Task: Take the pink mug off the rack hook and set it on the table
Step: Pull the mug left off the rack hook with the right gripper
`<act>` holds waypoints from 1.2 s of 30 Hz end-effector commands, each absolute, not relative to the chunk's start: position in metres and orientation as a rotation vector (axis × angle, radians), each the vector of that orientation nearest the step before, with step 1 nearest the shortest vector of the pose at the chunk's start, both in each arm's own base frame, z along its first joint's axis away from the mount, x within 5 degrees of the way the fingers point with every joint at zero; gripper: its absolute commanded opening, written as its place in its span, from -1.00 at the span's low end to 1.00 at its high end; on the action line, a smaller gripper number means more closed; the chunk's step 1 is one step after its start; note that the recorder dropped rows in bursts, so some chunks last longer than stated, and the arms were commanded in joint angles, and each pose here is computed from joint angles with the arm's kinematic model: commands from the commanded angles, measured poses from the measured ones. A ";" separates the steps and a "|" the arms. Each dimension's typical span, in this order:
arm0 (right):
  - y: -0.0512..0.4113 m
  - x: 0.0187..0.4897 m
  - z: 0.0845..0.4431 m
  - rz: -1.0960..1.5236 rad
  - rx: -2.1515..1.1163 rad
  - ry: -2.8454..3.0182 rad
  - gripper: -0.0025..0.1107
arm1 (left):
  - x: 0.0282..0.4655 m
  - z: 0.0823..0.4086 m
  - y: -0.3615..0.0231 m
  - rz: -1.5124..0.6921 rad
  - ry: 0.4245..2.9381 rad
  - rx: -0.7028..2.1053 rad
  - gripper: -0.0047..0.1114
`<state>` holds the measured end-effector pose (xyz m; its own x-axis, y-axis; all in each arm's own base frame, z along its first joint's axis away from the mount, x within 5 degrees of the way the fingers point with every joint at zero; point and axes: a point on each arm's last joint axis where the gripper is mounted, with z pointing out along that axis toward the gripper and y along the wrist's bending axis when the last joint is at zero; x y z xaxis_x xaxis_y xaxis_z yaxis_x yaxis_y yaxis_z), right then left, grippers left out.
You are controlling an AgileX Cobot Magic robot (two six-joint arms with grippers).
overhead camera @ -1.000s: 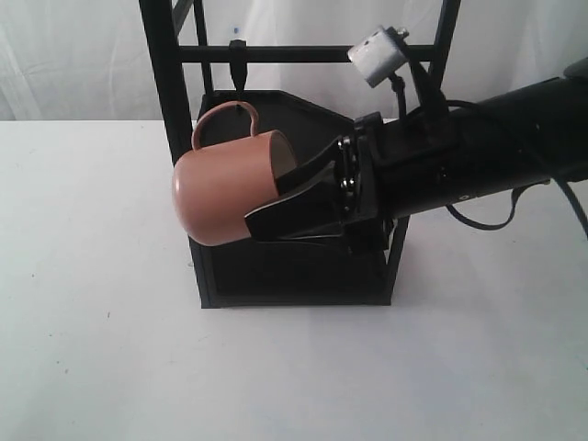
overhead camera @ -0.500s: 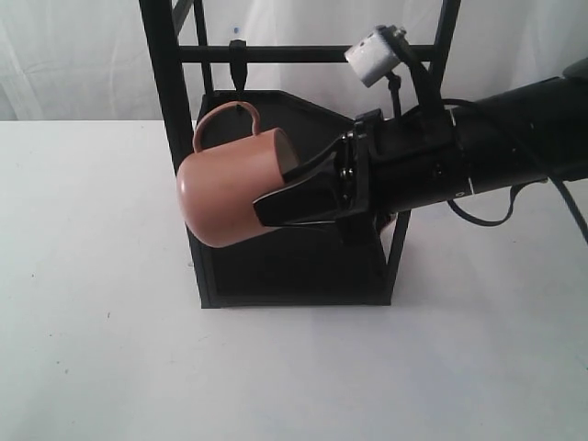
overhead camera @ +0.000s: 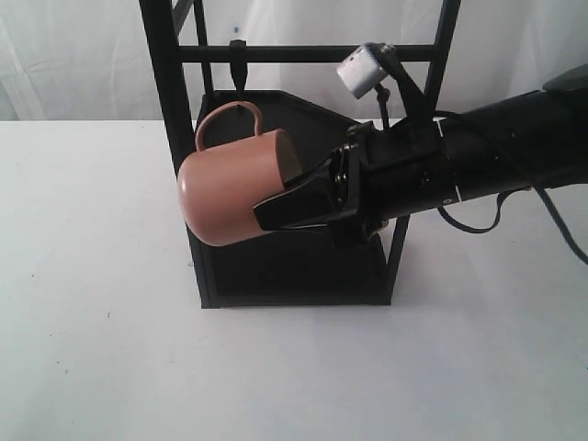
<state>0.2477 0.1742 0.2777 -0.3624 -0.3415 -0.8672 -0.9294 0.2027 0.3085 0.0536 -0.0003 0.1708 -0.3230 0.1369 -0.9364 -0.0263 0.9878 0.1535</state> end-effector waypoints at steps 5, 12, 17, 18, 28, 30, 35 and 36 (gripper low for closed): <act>0.175 0.246 0.279 1.169 -1.200 1.801 -0.96 | 0.054 0.170 -0.001 0.154 1.888 0.081 -0.92; 0.175 0.243 0.281 1.189 -1.222 1.782 -0.96 | 0.054 0.170 -0.001 0.154 1.888 0.081 -0.92; 0.175 0.240 0.285 1.190 -1.228 1.765 -0.96 | 0.054 0.170 -0.001 0.154 1.888 0.081 -0.92; 0.174 0.240 0.286 1.187 -1.229 1.760 -0.96 | 0.054 0.170 -0.001 0.154 1.888 0.081 -0.92; 0.171 0.228 0.304 1.181 -1.253 1.693 -0.96 | 0.054 0.170 -0.001 0.154 1.888 0.081 -0.92; 0.171 0.227 0.305 1.181 -1.254 1.689 -0.96 | 0.054 0.170 -0.001 0.154 1.888 0.081 -0.92; 0.171 0.224 0.307 1.226 -1.262 1.668 -0.96 | 0.054 0.170 -0.001 0.154 1.888 0.081 -0.92; 0.172 0.222 0.309 1.259 -1.265 1.653 -0.96 | 0.054 0.170 -0.001 0.154 1.888 0.081 -0.92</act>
<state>0.2272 0.1715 0.3019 -0.2754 -0.3243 -0.9050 -0.9613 0.0949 0.2586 0.0537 -0.0003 0.1708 -0.3227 0.1352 -0.9368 -0.0263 0.9881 0.1517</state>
